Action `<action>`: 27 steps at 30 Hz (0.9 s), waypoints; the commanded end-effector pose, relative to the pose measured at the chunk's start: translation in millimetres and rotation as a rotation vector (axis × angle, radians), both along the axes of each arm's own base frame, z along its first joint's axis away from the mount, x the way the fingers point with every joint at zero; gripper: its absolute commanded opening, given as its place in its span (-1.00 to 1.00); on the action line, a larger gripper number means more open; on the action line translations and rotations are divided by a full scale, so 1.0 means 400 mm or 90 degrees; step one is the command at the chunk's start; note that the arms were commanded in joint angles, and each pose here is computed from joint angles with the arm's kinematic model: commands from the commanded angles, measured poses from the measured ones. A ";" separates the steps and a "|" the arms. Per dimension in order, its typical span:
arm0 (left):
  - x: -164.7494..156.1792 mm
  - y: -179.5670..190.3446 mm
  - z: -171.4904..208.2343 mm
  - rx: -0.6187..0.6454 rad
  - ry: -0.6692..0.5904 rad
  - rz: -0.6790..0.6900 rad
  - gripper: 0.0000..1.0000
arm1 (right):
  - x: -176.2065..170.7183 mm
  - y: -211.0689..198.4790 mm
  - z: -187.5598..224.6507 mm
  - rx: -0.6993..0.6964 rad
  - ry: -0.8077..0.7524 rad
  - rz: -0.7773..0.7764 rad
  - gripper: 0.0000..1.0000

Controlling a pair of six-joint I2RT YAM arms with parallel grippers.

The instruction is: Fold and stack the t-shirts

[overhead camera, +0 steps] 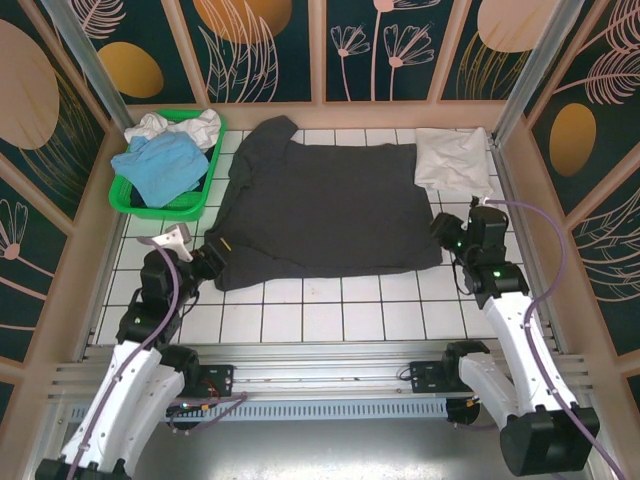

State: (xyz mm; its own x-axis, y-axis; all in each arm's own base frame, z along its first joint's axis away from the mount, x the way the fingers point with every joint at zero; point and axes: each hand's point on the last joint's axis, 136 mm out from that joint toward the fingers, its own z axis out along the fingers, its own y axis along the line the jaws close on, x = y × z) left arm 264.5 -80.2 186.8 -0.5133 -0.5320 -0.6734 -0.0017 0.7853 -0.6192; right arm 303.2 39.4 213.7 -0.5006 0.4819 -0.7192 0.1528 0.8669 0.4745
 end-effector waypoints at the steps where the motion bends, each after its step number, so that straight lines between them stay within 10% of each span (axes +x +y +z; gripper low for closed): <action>1: 0.083 -0.043 0.029 0.000 -0.022 -0.038 -0.06 | 0.080 0.102 0.066 0.044 -0.069 0.093 0.05; 13: 0.388 -0.071 -0.180 0.138 0.120 -0.031 -0.14 | 0.619 -0.090 -0.224 -0.170 0.111 -0.094 0.04; 27: 0.142 -0.060 -0.429 0.187 0.288 -0.027 -0.25 | 0.734 -0.351 -0.435 -0.126 0.231 -0.172 -0.04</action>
